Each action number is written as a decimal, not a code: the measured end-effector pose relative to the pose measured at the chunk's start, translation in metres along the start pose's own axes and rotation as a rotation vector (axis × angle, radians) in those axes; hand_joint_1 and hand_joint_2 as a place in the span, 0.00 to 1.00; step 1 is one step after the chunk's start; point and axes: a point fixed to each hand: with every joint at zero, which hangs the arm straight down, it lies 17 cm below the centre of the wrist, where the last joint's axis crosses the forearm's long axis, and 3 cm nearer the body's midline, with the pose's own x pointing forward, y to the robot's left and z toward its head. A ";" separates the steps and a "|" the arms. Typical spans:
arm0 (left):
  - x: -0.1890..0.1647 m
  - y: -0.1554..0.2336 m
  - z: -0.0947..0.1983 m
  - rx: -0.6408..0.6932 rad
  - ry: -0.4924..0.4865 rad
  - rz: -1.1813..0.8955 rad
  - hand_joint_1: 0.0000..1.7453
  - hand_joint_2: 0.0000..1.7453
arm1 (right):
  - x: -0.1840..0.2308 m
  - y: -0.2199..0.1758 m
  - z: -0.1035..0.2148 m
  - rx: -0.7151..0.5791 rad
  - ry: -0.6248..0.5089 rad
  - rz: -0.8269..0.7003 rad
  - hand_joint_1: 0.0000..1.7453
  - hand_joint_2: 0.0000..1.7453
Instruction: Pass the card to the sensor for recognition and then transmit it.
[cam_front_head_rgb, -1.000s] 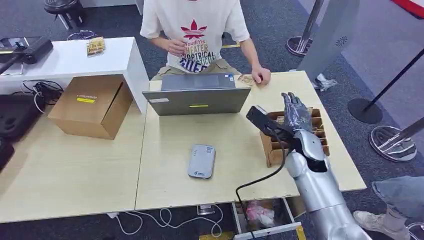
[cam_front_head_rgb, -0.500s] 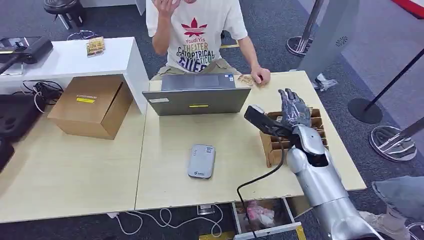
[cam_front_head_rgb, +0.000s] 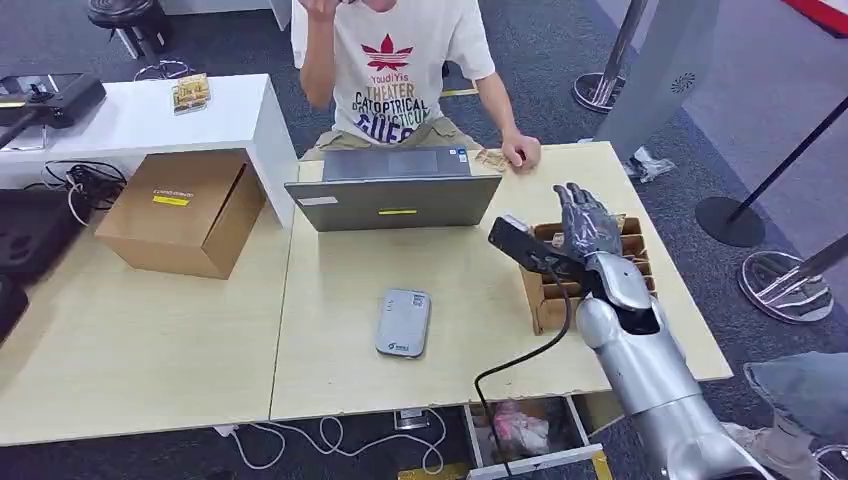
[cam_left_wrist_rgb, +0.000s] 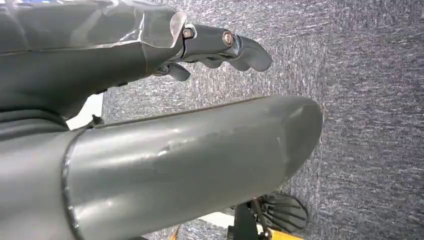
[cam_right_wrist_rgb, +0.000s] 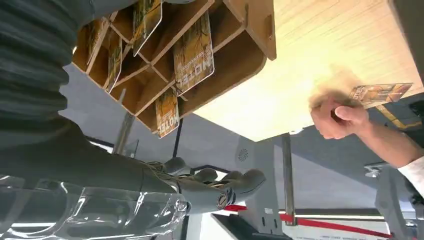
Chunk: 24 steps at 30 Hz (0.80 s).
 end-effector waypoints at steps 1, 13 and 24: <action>0.000 0.000 0.000 0.000 0.000 0.000 0.00 0.00 | -0.001 0.000 0.000 0.002 0.003 0.001 0.00 1.00; -0.001 0.001 0.000 0.002 0.003 0.011 0.00 0.00 | -0.035 -0.004 0.011 -0.050 0.121 0.038 0.00 1.00; -0.002 0.001 0.000 0.004 0.006 0.019 0.00 0.00 | -0.051 0.005 0.023 -0.051 0.158 0.037 0.00 1.00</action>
